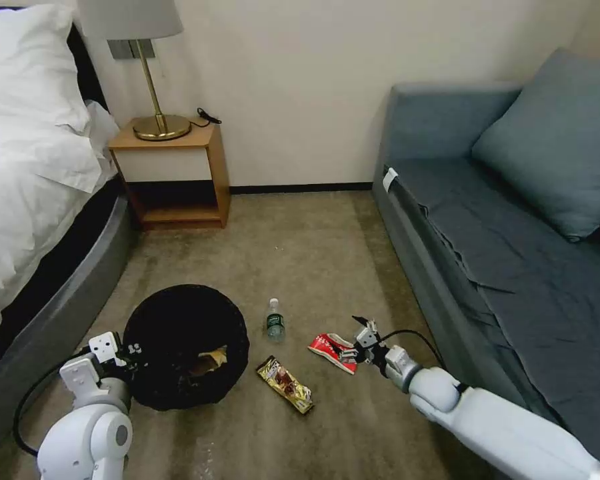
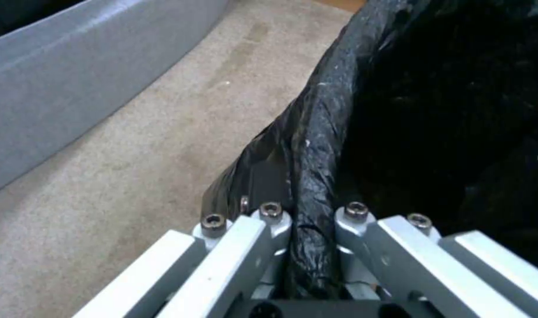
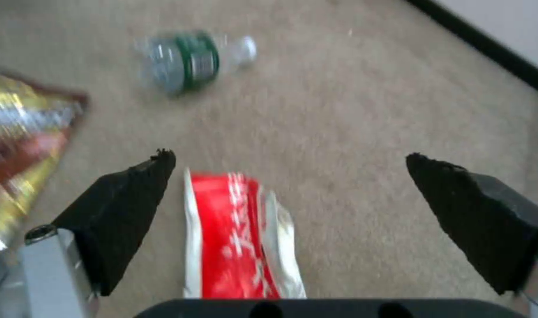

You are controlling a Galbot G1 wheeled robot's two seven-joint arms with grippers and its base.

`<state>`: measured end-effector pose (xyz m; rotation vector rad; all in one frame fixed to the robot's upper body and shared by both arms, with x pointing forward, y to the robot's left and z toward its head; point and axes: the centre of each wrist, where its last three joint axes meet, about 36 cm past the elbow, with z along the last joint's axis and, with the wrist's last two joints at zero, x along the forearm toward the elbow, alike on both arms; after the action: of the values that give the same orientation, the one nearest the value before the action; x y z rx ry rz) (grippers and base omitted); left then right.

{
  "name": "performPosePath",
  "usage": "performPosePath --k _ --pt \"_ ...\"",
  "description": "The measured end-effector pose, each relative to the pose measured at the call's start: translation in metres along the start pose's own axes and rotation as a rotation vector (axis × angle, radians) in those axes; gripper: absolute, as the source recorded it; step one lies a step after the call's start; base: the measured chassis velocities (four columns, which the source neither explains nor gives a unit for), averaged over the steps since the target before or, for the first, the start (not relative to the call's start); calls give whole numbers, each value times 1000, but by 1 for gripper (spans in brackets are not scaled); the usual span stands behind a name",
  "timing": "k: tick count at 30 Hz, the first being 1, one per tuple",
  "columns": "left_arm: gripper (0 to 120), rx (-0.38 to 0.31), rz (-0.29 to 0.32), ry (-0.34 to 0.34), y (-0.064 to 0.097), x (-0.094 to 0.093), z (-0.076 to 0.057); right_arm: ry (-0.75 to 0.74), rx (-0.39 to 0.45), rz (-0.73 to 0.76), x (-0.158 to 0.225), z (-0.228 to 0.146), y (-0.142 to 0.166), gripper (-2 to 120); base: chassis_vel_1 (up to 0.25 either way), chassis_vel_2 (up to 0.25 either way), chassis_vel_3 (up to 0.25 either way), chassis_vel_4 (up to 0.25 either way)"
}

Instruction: Pick up the trash bin, then pick up the garbage on the floor and place it into the trash bin.

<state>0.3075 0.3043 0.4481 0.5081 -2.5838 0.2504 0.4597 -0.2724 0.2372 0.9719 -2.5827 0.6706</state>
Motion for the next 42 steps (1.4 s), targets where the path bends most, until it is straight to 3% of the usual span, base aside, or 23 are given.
performPosePath --k 7,19,27,29,42 --pt "3 -2 -7 3 2 1 2 84 75 -25 -14 47 -13 100 0 0 0 0" --pt "3 -7 -13 5 3 -2 4 112 88 -45 -31 66 -8 99 0 0 0 0" --pt "3 -15 -13 4 1 -3 6 108 70 -68 -46 64 11 67 0 0 0 0" --pt "3 -16 -13 4 1 -3 6 109 67 -68 -47 64 12 64 0 0 0 0" --pt "3 -20 -13 2 1 -1 8 131 60 -64 -51 68 15 13 0 0 0 0"
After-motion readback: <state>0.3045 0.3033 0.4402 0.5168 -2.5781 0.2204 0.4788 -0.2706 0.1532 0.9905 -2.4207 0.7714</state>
